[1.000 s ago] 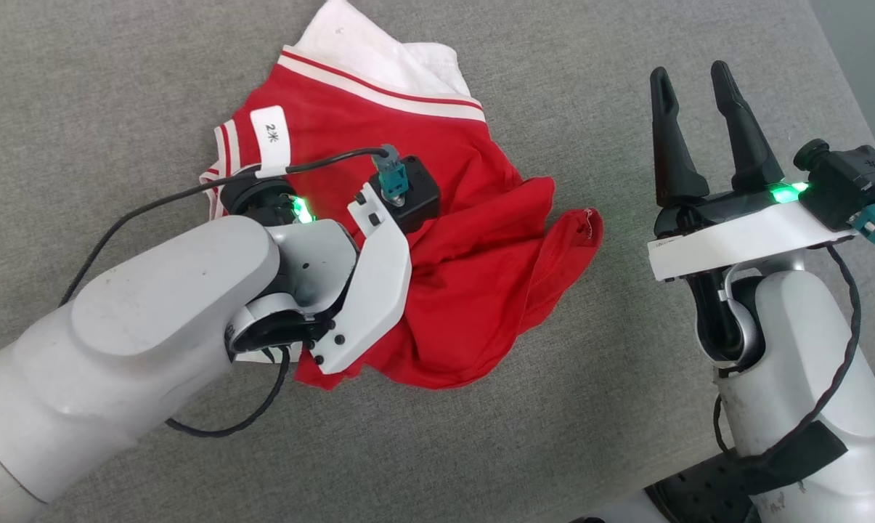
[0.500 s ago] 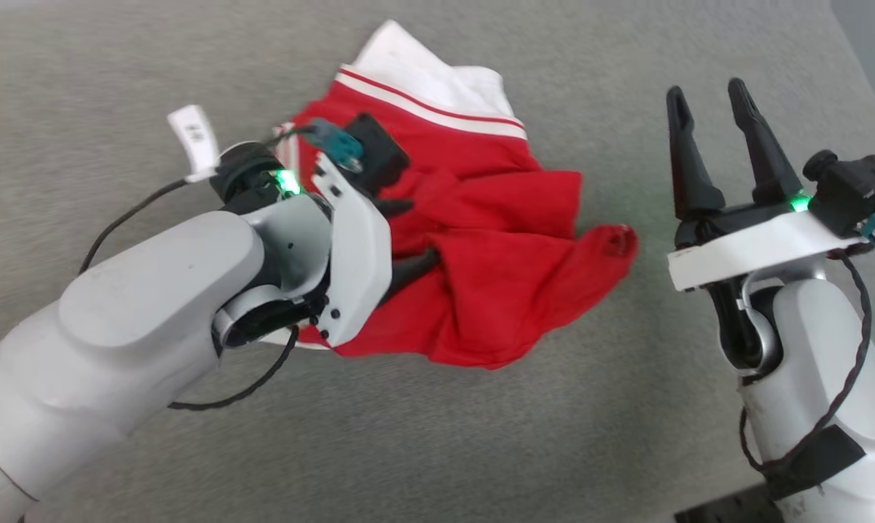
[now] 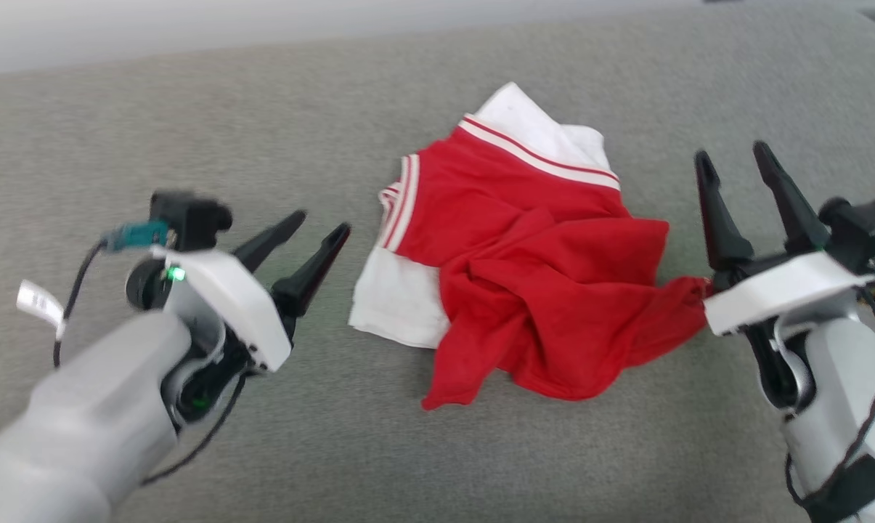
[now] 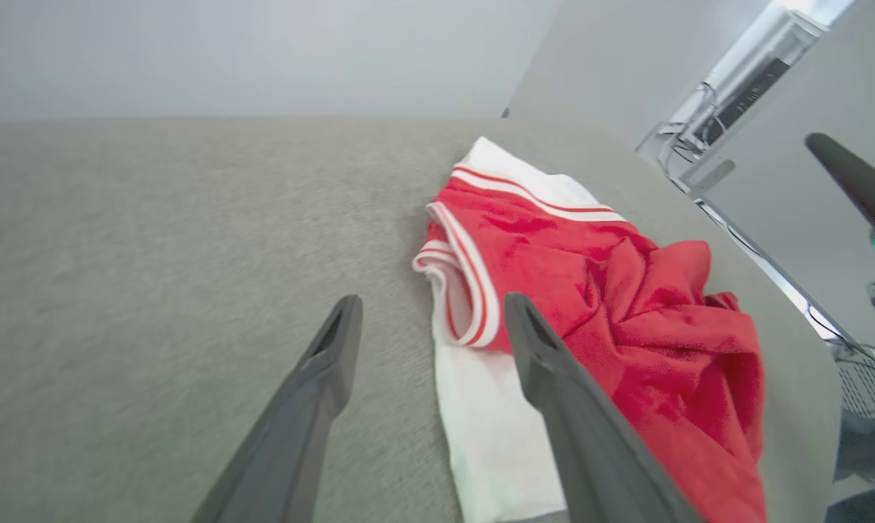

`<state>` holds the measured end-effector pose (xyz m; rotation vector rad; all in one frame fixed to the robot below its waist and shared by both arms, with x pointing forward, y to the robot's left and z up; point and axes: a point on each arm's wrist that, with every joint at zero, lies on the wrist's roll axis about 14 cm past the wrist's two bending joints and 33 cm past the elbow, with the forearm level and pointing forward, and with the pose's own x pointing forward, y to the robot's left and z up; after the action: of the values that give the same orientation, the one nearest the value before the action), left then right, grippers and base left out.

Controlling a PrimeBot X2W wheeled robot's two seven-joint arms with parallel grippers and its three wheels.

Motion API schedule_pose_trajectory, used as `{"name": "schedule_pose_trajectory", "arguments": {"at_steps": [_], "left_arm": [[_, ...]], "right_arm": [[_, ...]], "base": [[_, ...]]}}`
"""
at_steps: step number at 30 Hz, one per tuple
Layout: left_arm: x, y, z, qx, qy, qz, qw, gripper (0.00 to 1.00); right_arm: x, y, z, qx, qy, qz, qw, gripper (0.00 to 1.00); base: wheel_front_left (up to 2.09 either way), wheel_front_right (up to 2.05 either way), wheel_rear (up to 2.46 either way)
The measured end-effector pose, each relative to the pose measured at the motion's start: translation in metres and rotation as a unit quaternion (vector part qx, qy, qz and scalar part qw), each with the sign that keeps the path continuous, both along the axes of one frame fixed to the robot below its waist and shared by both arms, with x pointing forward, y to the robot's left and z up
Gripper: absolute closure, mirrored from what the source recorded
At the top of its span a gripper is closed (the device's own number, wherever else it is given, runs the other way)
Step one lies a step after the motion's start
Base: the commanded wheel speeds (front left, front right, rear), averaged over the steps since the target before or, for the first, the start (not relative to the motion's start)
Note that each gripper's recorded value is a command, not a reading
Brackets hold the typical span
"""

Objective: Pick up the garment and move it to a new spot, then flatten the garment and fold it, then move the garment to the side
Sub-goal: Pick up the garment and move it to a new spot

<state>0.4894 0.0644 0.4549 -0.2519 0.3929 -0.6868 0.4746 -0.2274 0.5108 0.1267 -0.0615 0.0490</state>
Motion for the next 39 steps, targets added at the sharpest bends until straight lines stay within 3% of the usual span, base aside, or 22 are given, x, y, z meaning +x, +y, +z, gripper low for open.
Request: {"name": "schedule_pose_trajectory", "arguments": {"at_steps": [5, 9, 15, 25, 33, 39], "left_arm": [[-0.014, 0.046, -0.007, -0.022, 0.017, 0.099, 0.995, 0.00], [-0.017, 0.088, 0.009, -0.037, -0.012, 0.174, 0.984, 0.00], [-0.050, 0.138, 0.000, -0.015, -0.030, 0.246, 0.969, 0.00], [-0.088, 0.176, 0.007, 0.032, -0.097, 0.313, 0.944, 0.00], [-0.109, 0.183, 0.020, 0.049, -0.141, 0.348, 0.926, 0.00], [-0.115, 0.175, 0.025, 0.053, -0.156, 0.339, 0.926, 0.00]], "right_arm": [[-0.007, 0.003, -0.002, -0.006, 0.007, 0.010, 1.000, 0.00], [-0.014, 0.004, -0.001, -0.006, 0.008, 0.013, 1.000, 0.00], [-0.026, 0.002, 0.001, -0.006, 0.005, 0.011, 1.000, 0.00], [-0.042, -0.008, 0.007, -0.013, -0.002, 0.002, 1.000, 0.00], [-0.051, -0.016, 0.019, -0.019, -0.019, -0.008, 1.000, 0.00], [-0.056, -0.017, 0.022, -0.020, -0.024, -0.008, 0.999, 0.00]], "base": [[0.00, 0.00, 0.00], [0.00, 0.00, 0.00], [0.00, 0.00, 0.00], [0.00, 0.00, 0.00], [0.00, 0.00, 0.00], [0.00, 0.00, 0.00]]}}
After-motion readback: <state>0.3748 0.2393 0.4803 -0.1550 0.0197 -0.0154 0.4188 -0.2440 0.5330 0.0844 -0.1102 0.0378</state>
